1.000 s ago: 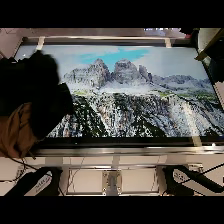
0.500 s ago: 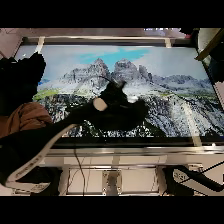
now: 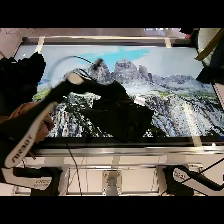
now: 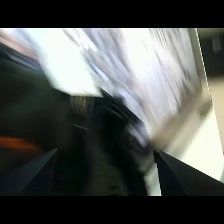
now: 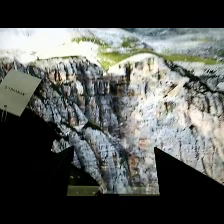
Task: Fold the clothes and pants, and hang the long-sleeved shirts on hangers.
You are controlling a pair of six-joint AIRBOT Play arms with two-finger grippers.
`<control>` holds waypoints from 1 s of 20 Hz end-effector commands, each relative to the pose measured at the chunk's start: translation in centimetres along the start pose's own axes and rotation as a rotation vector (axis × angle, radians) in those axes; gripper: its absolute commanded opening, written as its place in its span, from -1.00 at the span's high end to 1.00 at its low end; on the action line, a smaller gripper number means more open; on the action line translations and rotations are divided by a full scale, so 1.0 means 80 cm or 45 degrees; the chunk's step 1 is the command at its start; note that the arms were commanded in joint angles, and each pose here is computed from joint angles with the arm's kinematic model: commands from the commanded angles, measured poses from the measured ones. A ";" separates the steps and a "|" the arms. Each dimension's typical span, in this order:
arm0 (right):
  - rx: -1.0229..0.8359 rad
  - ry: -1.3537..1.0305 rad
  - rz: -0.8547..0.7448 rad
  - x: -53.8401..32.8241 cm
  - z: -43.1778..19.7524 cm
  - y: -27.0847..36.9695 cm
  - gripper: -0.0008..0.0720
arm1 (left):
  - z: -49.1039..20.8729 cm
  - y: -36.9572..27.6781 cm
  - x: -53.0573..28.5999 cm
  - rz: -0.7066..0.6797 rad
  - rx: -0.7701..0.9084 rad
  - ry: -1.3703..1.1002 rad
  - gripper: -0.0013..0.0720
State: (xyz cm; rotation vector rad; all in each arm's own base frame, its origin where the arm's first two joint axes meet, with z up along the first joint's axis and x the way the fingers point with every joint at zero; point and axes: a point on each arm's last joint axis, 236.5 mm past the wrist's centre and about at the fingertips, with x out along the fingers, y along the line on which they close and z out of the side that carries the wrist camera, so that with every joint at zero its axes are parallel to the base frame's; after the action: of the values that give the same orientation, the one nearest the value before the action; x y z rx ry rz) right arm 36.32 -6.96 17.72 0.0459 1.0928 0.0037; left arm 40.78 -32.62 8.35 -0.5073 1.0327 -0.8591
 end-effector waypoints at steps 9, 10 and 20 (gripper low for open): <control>-0.011 0.434 0.690 0.171 -0.216 0.247 -0.56 | -0.154 0.219 -0.189 0.435 -0.639 -0.139 -0.94; -0.084 0.405 0.680 0.173 -0.216 0.263 -0.55 | -0.157 0.223 -0.178 0.405 -0.709 -0.183 -0.94; -0.292 0.443 0.338 0.200 -0.249 0.260 -0.55 | -0.148 0.224 -0.090 0.410 -0.727 -0.265 -0.94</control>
State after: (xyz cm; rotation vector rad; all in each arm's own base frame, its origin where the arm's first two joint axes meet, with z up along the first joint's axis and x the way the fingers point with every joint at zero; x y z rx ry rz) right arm 26.36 15.19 -4.22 0.0066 1.4146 0.4356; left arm 33.78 -15.01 -5.35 -0.8304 1.1765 -0.2459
